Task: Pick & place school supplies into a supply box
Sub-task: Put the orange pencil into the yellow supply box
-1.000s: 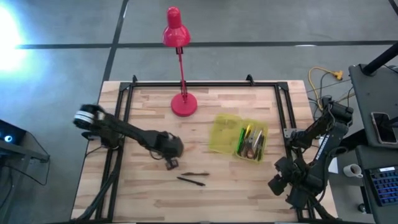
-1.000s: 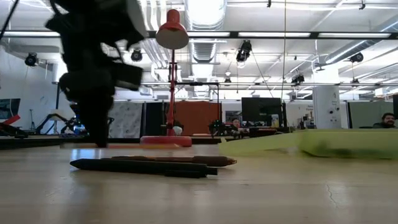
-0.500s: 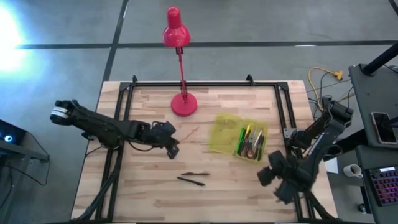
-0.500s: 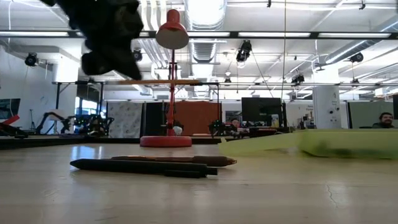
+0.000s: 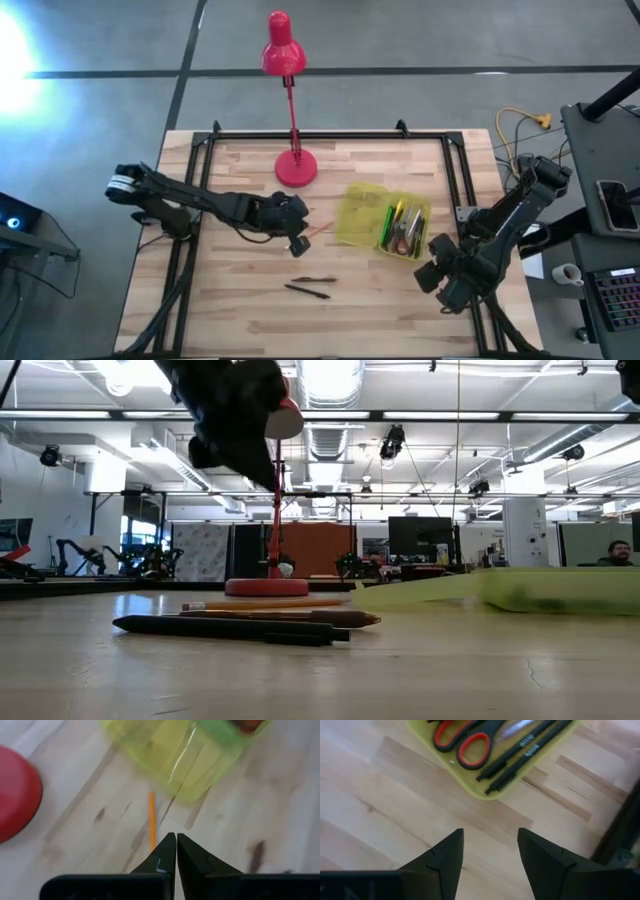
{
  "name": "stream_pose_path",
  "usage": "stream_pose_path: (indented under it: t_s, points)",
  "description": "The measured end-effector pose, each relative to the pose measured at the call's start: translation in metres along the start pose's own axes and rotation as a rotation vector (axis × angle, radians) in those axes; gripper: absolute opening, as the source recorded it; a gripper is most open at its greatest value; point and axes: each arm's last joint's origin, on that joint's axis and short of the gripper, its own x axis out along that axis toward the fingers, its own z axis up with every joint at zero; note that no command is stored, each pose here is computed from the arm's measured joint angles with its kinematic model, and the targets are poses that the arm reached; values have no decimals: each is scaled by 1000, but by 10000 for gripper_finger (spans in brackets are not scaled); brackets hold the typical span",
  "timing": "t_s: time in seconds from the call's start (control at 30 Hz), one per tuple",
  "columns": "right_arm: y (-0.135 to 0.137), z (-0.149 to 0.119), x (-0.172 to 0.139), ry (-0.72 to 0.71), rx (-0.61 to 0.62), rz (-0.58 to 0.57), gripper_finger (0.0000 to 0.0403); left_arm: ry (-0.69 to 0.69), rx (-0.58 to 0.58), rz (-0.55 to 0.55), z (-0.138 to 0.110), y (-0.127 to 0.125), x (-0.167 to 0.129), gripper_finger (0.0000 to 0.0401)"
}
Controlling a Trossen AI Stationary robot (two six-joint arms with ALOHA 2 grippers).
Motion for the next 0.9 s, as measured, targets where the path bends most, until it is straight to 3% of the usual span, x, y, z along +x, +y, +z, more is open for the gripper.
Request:
stream_pose_path:
  t_s: [0.2,0.5,0.73,0.9]
  points:
    - [3,-1,0,8,-33,20,180,87,53,26,-12,-1,22,10]
    - [13,-1,0,33,-40,103,180,314,72,18,-44,-4,32,89]
    - [26,26,1,-71,34,134,180,318,6,41,-66,4,42,93]
    - [49,59,0,-101,-97,231,180,300,-9,23,-77,7,48,93]
